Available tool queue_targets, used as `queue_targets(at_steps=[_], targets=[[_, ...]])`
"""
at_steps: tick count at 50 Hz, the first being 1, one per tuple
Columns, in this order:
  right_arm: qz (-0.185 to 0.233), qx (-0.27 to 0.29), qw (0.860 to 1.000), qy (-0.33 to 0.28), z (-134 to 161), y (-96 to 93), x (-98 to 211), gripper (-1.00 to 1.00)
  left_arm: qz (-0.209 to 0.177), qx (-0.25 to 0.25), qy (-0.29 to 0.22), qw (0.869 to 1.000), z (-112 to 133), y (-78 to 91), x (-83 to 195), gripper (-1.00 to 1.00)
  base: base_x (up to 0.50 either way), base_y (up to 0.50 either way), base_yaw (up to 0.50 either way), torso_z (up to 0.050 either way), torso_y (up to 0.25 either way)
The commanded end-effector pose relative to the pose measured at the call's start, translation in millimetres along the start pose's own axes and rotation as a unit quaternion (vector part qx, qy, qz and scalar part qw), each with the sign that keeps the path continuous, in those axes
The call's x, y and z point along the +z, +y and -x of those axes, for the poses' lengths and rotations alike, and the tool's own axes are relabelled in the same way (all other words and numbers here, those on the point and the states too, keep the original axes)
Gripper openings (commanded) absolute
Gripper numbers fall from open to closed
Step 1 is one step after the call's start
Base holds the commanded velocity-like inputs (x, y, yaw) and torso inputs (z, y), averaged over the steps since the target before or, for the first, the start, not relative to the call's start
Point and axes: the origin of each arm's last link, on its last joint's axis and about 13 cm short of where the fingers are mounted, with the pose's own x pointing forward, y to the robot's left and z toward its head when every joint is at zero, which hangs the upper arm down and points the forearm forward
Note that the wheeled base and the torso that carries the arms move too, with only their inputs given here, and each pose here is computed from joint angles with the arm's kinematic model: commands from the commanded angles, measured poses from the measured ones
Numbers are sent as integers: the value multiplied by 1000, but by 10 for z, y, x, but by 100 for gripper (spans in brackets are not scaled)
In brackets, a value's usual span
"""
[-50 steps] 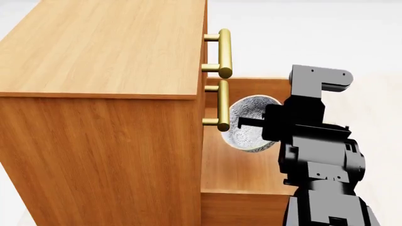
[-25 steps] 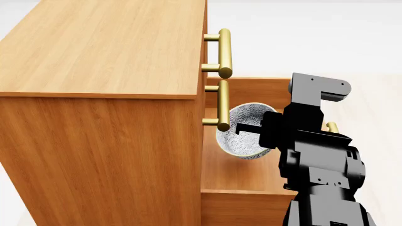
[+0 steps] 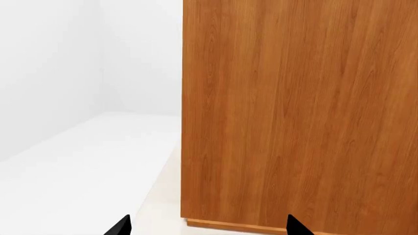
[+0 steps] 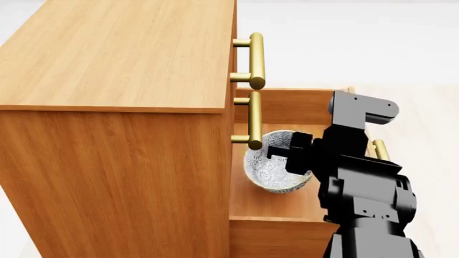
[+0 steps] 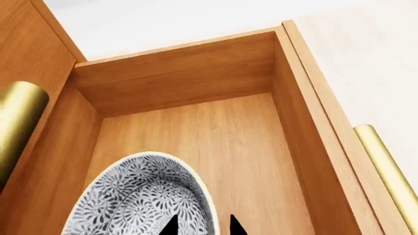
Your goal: Put the bowl in the bottom drawer of the cabinet and close it.
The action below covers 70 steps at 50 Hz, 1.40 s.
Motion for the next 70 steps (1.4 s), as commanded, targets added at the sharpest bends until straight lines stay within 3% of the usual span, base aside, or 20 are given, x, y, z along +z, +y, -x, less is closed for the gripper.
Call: queue_targets(at_steps=[1,10,16,32,49,63,70], targets=[[0,7,1000,-5,-11,0,-19,100,0,0,0,1000,-1,-2,14,100,0,0,0,0,0],[21,1,1000,-17,-20,-10,-11,100,0,0,0,1000,2,-3,17,100,0,0,0,0,0],[59,-15,997,-48,-26,-18,51,100,0,0,0,1000,5,-2,22,100,0,0,0,0,0],[78,-21,990,-114,164,-44,445,100,0,-1,0,1000,13,-7,19,100,0,0,0,0,0],[63,-80,976,-195,594,-290,676,100,3,0,0,1000,-3,-7,12,100,0,0,0,0,0],[57,-118,964,-230,876,-512,519,100,5,-1,0,1000,4,-1,18,100,0,0,0,0,0],[25,-133,961,-241,1047,-689,385,100,4,-1,1,1000,2,-3,15,100,0,0,0,0,0]])
